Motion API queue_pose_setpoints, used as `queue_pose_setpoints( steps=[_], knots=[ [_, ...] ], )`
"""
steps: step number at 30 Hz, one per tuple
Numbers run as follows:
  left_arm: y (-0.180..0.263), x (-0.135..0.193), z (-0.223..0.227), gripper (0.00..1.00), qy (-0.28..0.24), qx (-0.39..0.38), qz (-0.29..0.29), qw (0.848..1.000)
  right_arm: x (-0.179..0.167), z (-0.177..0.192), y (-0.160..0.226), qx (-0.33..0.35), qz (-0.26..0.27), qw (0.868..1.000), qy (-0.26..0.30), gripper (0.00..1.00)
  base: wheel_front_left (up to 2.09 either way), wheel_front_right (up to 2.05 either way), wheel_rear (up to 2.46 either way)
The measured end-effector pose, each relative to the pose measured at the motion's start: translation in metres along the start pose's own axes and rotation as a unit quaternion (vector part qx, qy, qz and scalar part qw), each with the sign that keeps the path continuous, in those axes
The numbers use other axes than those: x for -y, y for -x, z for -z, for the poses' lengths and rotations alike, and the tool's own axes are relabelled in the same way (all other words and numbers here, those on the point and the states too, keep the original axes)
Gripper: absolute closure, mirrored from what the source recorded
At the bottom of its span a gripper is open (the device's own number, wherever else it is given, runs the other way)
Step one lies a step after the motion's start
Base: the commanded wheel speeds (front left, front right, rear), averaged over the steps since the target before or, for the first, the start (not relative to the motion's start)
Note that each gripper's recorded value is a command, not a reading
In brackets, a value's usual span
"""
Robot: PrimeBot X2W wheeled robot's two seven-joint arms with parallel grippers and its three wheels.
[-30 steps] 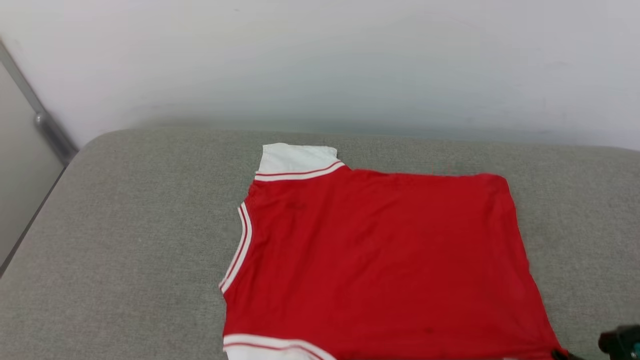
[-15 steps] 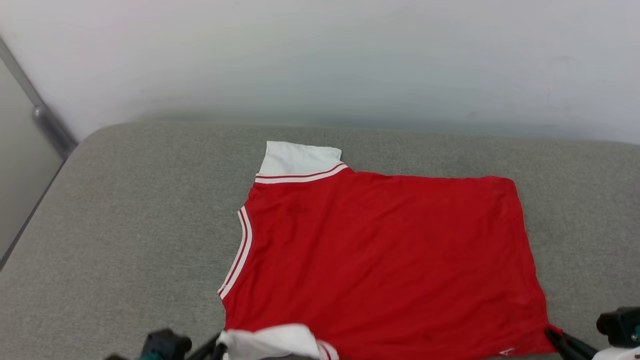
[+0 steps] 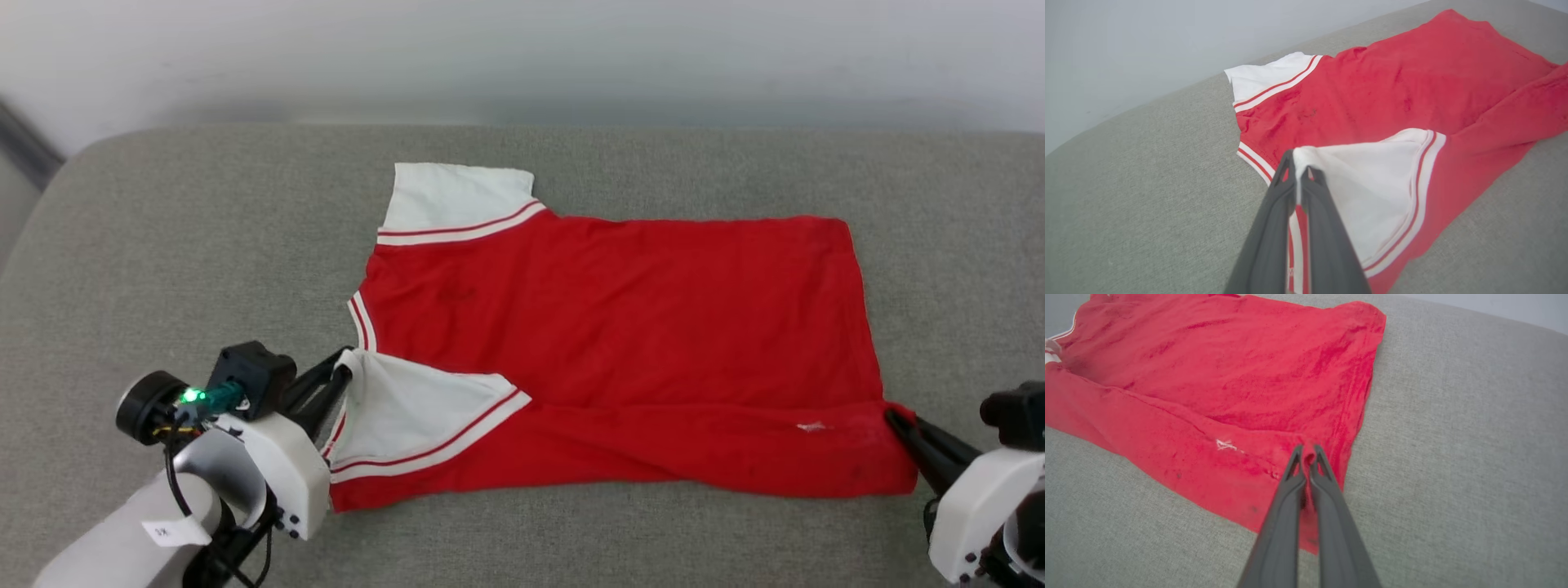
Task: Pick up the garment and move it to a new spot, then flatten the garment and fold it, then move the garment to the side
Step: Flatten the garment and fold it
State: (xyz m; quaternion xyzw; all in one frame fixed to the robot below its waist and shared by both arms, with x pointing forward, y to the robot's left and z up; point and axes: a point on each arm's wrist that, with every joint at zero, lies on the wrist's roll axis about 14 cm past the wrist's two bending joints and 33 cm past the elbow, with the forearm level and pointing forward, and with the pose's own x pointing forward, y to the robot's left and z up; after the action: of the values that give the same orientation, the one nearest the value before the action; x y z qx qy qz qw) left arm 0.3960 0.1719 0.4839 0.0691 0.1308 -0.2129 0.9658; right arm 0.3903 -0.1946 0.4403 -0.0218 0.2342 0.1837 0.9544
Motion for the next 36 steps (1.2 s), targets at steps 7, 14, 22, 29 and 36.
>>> queue_pose_setpoints(
  steps=[7,14,22,29,36],
  knots=[
    [-0.041,-0.022,0.039,1.0,0.004,-0.063,0.006,0.998,0.013,0.017,-0.03,-0.038,0.011,0.999,-0.019,1.0,0.0,0.0,0.0],
    [-0.06,-0.022,0.089,1.0,0.026,-0.122,0.017,0.992,0.022,0.041,-0.05,-0.078,0.018,0.996,-0.026,1.0,0.0,0.0,0.0],
    [-0.067,-0.022,0.097,0.0,0.041,-0.117,0.01,0.992,0.021,0.039,-0.056,-0.072,0.017,0.997,-0.027,0.0,0.0,0.0,0.0],
    [-0.055,-0.04,0.068,0.0,0.029,-0.077,-0.016,0.996,0.022,0.014,-0.045,-0.022,0.021,0.999,-0.019,0.0,0.0,0.0,0.0],
    [-0.041,-0.061,0.015,0.0,0.007,-0.052,-0.03,0.998,0.017,-0.011,-0.034,0.015,0.015,1.0,-0.008,0.0,0.0,0.0,0.0]
  ],
)
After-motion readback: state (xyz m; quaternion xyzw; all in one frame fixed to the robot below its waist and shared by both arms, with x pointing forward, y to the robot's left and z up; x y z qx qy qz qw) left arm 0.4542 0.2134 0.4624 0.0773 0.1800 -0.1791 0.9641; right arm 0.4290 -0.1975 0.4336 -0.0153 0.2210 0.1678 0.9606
